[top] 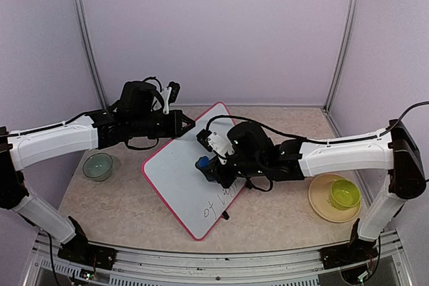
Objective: Erase the whiteboard
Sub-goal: Erase the whiteboard at the center of the board.
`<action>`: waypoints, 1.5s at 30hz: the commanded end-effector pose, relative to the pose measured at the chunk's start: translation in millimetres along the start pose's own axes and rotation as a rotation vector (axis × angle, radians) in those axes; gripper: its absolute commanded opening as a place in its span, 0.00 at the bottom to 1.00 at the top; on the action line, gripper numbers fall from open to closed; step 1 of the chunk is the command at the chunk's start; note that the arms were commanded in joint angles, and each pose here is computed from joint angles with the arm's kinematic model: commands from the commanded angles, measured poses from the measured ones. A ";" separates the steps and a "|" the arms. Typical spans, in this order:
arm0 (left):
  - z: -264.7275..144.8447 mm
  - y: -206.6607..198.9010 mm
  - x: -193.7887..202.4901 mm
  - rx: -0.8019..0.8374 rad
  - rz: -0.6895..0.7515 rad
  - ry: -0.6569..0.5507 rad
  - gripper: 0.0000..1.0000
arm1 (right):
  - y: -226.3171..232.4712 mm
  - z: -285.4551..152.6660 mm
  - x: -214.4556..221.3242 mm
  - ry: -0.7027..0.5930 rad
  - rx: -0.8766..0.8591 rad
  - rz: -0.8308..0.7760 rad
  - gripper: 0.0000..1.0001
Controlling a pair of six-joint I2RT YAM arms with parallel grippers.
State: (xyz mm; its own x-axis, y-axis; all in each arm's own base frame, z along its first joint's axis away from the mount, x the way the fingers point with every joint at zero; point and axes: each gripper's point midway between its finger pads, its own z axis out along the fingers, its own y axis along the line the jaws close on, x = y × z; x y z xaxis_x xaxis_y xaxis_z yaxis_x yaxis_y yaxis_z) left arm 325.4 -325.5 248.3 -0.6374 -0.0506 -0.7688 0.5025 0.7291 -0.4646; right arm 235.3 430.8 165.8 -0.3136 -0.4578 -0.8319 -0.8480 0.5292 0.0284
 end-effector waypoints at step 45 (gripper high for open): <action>6.9 11.6 29.3 -0.056 -0.003 0.099 0.00 | -59.2 6.4 107.3 0.209 -0.018 0.173 0.00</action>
State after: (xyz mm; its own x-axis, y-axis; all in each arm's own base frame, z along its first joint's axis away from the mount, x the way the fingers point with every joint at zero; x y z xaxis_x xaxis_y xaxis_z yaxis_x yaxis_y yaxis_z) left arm 327.7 -321.9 246.1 -0.6346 -0.0551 -0.7709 0.4856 0.7475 -0.4532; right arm 281.5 382.6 132.1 -0.4240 -0.4022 -0.8114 -0.8000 0.5863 0.1274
